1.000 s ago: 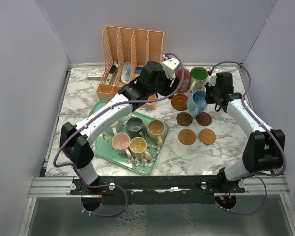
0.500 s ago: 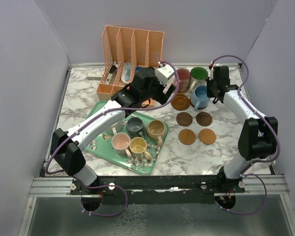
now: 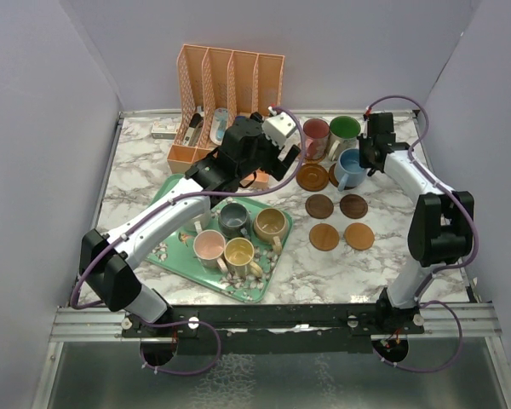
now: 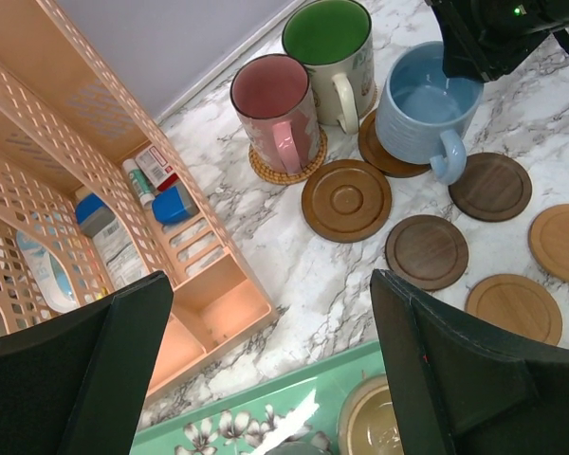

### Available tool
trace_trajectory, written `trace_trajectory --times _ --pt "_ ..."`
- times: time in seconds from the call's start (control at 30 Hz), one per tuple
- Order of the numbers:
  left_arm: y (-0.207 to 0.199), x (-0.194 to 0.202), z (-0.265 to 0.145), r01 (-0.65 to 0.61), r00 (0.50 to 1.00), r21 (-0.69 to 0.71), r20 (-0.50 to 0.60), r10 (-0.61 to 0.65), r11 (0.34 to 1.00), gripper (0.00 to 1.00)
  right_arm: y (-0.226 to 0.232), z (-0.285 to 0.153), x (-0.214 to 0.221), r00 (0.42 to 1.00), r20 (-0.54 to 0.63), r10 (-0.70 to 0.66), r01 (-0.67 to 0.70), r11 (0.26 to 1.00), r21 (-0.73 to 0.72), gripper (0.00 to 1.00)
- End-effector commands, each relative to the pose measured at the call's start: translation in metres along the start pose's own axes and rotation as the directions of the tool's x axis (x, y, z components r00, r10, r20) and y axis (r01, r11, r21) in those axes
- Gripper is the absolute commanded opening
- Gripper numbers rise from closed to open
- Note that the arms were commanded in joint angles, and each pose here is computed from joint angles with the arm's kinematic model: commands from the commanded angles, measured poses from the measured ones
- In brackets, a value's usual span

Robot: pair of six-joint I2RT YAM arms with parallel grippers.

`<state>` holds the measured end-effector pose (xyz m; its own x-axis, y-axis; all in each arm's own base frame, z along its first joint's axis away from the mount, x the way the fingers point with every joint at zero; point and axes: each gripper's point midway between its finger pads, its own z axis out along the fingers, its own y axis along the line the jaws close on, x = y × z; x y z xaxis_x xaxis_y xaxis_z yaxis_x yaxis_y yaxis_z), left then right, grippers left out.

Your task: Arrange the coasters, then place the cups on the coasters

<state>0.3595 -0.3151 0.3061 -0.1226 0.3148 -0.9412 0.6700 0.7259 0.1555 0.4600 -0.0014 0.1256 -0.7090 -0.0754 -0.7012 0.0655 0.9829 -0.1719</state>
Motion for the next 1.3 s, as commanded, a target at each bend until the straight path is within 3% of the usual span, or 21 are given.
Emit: trace_trajectory --times 0.0,1.27 --pt "0.008 -0.018 -0.012 -0.004 0.998 -0.029 0.063 0.006 1.000 0.89 -0.002 -0.003 -0.037 0.994 0.084 0.068 -0.068 0.998 0.000 0.01" --pt "0.005 -0.018 -0.012 -0.012 0.998 -0.008 0.065 0.013 1.000 0.89 -0.007 0.018 -0.034 0.990 0.063 0.124 -0.126 0.992 0.031 0.01"
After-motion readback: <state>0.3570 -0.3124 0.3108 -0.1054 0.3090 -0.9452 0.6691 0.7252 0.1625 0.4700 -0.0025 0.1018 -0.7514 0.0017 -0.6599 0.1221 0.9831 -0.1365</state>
